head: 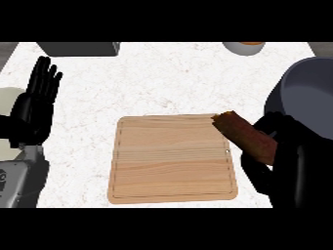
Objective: Pick the sweet potato from the cutting board and place it in the pot
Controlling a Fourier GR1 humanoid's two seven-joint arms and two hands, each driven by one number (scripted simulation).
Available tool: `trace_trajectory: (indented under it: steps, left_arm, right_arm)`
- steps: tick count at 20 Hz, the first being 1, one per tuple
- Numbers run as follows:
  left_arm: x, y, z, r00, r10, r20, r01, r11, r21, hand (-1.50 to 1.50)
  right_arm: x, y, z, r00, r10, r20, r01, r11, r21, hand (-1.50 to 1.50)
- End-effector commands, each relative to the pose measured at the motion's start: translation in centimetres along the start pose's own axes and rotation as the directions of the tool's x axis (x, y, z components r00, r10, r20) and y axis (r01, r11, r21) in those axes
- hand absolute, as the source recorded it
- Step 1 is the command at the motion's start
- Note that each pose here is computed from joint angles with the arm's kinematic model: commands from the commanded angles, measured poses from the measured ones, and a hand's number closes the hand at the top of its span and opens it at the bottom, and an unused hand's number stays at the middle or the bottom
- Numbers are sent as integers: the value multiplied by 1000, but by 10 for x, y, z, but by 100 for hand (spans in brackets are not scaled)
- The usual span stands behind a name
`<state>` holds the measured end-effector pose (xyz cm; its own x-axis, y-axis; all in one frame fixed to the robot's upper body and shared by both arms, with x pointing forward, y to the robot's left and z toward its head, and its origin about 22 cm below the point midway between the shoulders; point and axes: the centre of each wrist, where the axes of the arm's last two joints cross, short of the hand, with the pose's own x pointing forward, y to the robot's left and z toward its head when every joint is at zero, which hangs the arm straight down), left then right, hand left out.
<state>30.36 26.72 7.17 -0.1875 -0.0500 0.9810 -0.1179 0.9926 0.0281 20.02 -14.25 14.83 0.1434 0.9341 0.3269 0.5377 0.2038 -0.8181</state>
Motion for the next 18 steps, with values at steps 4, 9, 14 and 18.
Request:
trace_trajectory:
  steps: [4,9,14,18]
  left_arm:
    - [10,10,2,1000,-3,12,3,1000,-3,0]
    - [24,-10,0,1000,13,3,-13,1000,-7,0]
    - [5,-10,-4,1000,3,-2,-3,1000,-19,0]
    - [18,16,0,1000,-6,15,6,1000,0,0]
  right_arm:
    - [-75,-24,-24,992,86,-95,-83,996,34,150]
    - [-144,-24,-55,990,47,-131,-49,999,-8,150]
    - [-211,-17,-70,989,37,-140,-33,999,25,150]
    - [-236,4,-90,991,55,-123,-52,998,28,150]
